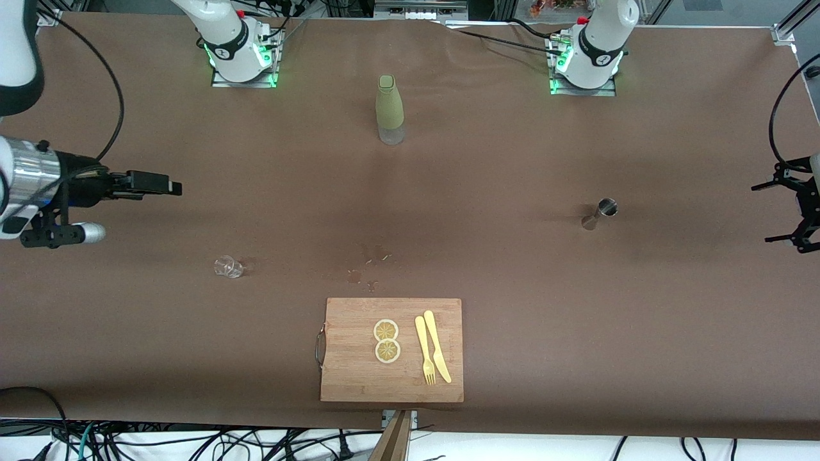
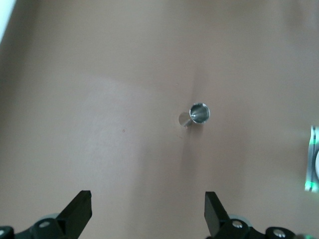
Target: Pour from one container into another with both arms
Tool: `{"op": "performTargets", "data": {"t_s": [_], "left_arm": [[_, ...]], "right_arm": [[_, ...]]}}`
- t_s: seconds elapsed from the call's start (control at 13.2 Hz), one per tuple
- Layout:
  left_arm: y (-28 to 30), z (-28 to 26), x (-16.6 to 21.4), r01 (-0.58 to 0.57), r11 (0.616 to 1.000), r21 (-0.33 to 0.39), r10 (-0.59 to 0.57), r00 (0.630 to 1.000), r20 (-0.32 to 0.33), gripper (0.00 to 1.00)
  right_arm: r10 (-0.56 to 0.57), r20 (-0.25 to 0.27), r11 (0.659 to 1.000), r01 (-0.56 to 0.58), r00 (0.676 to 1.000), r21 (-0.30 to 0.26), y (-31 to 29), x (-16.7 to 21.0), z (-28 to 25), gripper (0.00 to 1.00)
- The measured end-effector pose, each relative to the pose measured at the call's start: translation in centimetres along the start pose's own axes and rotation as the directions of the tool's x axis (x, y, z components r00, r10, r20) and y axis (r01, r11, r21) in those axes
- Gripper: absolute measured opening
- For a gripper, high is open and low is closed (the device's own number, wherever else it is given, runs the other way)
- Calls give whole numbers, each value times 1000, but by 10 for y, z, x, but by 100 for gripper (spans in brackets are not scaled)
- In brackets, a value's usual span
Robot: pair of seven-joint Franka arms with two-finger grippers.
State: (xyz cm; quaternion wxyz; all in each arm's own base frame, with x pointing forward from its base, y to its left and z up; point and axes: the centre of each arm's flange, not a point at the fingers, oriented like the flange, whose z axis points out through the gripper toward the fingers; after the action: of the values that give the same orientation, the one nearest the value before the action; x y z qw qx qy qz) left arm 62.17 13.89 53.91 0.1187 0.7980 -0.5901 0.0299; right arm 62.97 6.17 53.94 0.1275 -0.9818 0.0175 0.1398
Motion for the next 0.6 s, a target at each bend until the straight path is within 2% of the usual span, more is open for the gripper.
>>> {"op": "performTargets", "data": {"t_s": [0.15, 0.3, 0.45, 0.6], "left_arm": [[16, -18, 26, 177, 983, 45, -179, 981, 67, 100], [36, -33, 58, 335, 936, 111, -346, 932, 109, 100], [59, -43, 89, 479, 864, 156, -496, 863, 100, 100], [76, -41, 106, 630, 759, 164, -647, 759, 78, 100]], "right_arm": [[27, 1, 993, -27, 1000, -113, -4, -9, 4, 100], [-2, -2, 980, 1, 1000, -201, 11, -17, 1, 100], [-60, -23, 971, 53, 998, -234, 31, -19, -10, 100], [-79, -58, 968, 63, 995, -242, 43, -23, -24, 100]]}}
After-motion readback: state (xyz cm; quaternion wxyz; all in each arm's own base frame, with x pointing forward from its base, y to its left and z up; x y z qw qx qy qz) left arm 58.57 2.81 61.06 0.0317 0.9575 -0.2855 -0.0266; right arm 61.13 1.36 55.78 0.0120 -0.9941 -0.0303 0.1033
